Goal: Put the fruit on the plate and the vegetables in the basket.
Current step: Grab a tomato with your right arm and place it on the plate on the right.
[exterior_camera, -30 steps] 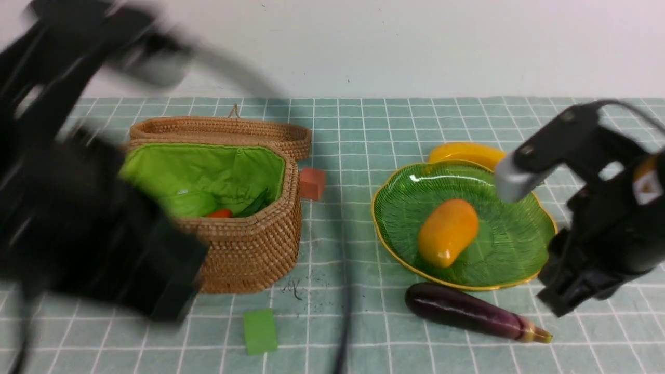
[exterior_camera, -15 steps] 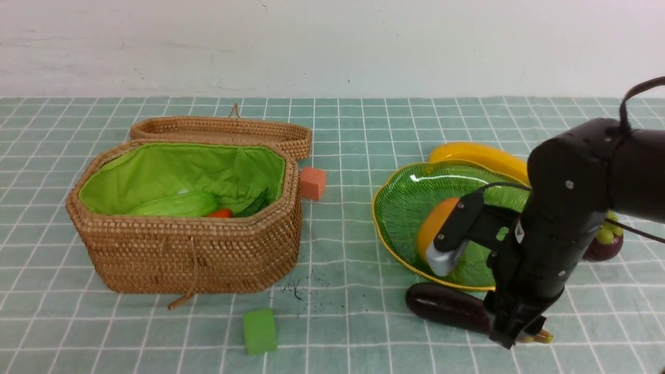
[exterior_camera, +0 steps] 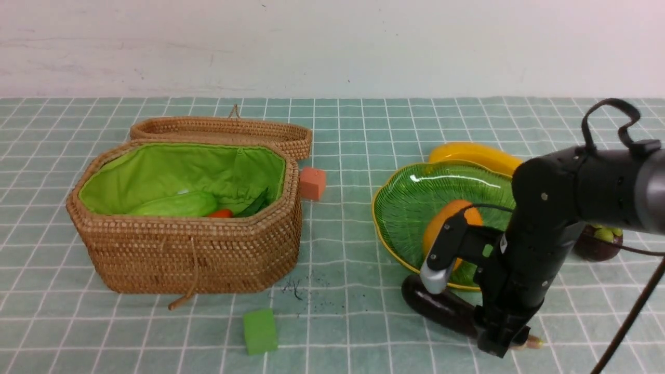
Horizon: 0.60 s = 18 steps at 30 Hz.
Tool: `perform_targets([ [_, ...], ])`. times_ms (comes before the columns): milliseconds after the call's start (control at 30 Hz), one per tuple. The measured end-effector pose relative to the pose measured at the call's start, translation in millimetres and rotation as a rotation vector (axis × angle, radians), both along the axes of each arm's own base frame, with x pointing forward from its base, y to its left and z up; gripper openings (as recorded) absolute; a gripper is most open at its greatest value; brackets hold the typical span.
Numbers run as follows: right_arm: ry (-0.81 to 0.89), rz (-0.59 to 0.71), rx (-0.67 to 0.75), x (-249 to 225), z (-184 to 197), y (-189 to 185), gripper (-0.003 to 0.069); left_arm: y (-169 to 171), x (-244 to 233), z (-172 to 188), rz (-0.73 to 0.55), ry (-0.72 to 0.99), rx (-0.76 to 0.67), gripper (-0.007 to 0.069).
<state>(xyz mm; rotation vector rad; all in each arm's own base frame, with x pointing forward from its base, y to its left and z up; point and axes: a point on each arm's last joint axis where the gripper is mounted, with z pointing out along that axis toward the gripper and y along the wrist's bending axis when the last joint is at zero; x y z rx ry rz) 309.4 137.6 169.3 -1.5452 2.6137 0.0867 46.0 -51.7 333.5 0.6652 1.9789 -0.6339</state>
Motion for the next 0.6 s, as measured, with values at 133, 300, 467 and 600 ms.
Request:
perform_targets([
  [133, 0.038, -0.001, 0.012, 1, -10, 3, 0.041, 0, 0, 0, 0.0, 0.001, -0.001, -0.0013],
  [300, 0.043, 0.004, 0.019, 2, -10, 4, 0.0351, 0, 0, 0, -0.001, 0.002, -0.002, -0.0013],
  [467, 0.08, 0.019, 0.027, -10, 4, 7, 0.0307, 0, 0, 1, 0.0, -0.006, -0.012, -0.0013],
  [600, 0.017, 0.01, 0.077, -26, 47, 12, 0.0307, -2, 2, 6, 0.004, -0.046, -0.053, -0.0013],
])
